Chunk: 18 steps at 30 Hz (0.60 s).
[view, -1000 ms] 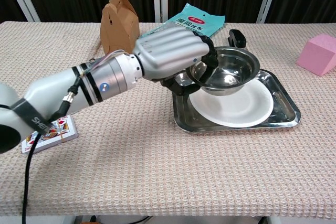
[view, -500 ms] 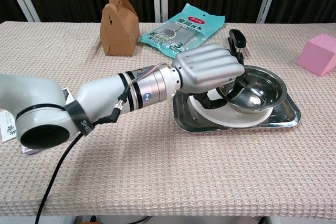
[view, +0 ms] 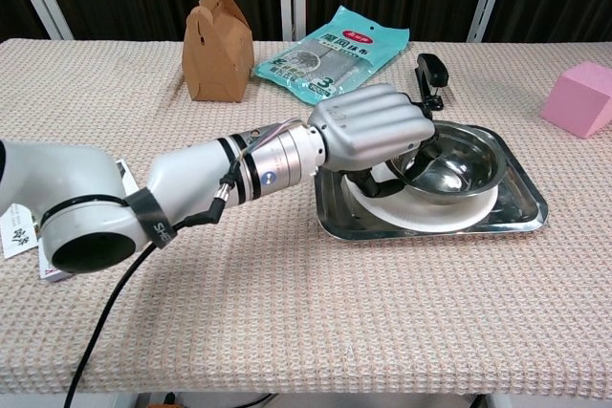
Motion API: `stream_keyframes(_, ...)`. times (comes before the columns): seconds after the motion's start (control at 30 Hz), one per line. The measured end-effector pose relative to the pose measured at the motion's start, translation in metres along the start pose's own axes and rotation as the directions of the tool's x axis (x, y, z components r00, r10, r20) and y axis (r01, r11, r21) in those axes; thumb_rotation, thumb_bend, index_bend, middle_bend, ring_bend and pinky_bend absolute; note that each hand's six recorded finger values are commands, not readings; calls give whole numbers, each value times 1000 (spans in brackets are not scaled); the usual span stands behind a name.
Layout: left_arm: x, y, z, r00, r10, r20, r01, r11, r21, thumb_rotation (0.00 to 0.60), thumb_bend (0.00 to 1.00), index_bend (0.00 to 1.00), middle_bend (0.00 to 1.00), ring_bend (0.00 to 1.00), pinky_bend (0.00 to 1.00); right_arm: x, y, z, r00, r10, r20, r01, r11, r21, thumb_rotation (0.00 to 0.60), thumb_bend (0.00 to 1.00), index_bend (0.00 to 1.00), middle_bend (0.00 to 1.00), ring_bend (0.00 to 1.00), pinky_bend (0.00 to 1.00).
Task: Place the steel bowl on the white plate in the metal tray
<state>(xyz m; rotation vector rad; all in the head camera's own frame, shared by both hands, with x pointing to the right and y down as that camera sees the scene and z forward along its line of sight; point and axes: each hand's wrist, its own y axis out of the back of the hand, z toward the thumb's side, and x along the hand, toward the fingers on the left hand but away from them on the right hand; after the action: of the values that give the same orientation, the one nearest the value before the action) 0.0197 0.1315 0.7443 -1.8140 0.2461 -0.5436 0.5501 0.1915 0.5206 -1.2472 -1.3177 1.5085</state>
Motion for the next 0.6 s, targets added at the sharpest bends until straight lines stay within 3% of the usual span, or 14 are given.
stream_keyframes(0.1,0,1,0,1000,5,2,-5,1000,1,600,488,589,402,231,299,0,0,0,1000,-1,1,1,1000,2,600,473,0,0,0,0)
stream_keyframes(0.27,-1,4,-2,1000,22,13,-23,999,28,600,484,493,384,218,298,0,0,0,1000,0,12,0,1000,7,600,477,0,0,0,0)
stream_keyframes(0.43,-4,3,-2,999,23,26,-24,999,36,600,467,285,357,212,293,-2,-1,3,1000,1,5,-1,1000,4,600,477,0,0,0,0)
stream_keyframes(0.6,-7,2,-3,999,19,32,-21,999,37,600,419,212,324,196,287,-1,0,3,1000,-1,5,1,1000,6,600,477,0,0,0,0)
